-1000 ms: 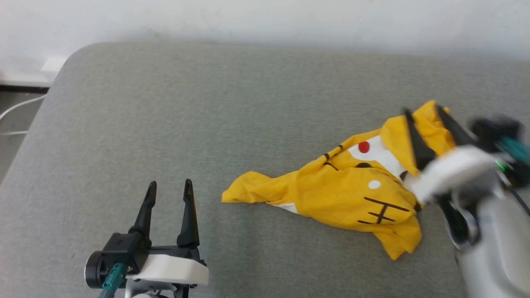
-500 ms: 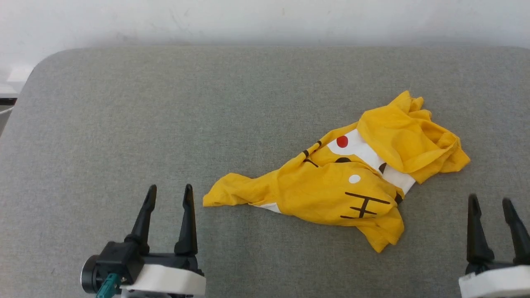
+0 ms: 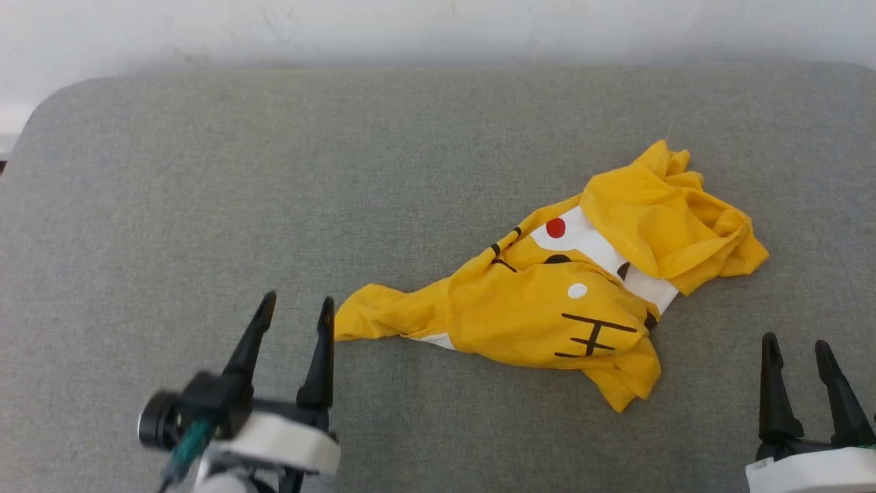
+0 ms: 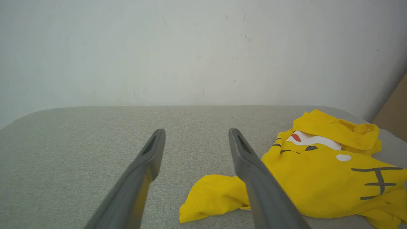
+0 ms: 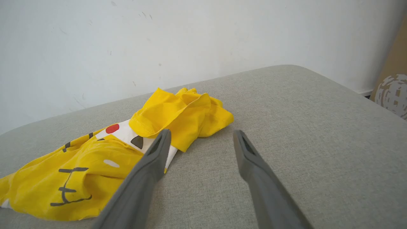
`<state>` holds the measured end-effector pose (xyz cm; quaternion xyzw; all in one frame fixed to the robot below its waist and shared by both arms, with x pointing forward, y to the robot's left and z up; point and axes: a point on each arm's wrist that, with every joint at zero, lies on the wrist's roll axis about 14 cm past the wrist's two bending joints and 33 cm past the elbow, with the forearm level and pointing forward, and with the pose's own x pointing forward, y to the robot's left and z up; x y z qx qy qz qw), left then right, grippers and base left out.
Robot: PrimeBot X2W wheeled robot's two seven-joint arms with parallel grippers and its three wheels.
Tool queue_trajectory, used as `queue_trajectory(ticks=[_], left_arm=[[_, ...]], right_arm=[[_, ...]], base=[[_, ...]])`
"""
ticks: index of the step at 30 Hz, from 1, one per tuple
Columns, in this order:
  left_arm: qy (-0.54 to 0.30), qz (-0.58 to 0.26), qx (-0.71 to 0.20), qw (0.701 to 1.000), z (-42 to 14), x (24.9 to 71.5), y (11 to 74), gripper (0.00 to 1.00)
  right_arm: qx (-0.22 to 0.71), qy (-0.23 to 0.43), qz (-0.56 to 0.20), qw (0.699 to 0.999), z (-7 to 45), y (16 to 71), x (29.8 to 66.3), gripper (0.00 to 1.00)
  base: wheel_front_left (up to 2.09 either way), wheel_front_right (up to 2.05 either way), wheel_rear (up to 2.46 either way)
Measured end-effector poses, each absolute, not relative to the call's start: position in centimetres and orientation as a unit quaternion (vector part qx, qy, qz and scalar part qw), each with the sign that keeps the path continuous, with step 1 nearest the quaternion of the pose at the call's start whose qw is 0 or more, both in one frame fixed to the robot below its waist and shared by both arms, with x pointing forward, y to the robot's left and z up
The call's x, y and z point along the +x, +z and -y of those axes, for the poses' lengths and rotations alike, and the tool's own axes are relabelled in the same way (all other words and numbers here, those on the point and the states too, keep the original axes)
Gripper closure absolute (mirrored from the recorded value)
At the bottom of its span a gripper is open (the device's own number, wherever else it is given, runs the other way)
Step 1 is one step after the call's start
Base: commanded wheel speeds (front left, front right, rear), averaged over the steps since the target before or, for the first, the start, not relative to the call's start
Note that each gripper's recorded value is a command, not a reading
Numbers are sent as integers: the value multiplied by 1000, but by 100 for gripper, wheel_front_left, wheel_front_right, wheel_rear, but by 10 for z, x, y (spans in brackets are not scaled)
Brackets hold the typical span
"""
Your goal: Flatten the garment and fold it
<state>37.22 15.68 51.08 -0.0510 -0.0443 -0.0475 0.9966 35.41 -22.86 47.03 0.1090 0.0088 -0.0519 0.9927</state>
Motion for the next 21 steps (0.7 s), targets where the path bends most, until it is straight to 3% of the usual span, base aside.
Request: queue_trajectory(ticks=[5, 9, 15, 21], left_arm=[[-102, -20, -5, 995, -148, 404, 501, 0], [-129, -123, 28, 984, -145, 421, 474, 0], [-149, -248, 29, 957, -141, 428, 439, 0], [-170, -306, 20, 937, -131, 427, 418, 0]], right_arm=[[111, -50, -21, 992, 226, 462, 358, 0], [117, -48, -34, 991, 222, 453, 359, 0], [122, -44, -42, 991, 218, 447, 366, 0], [122, -48, -49, 990, 220, 441, 369, 0]], base=[[0, 0, 0], [0, 0, 0], [0, 0, 0], [0, 0, 0]])
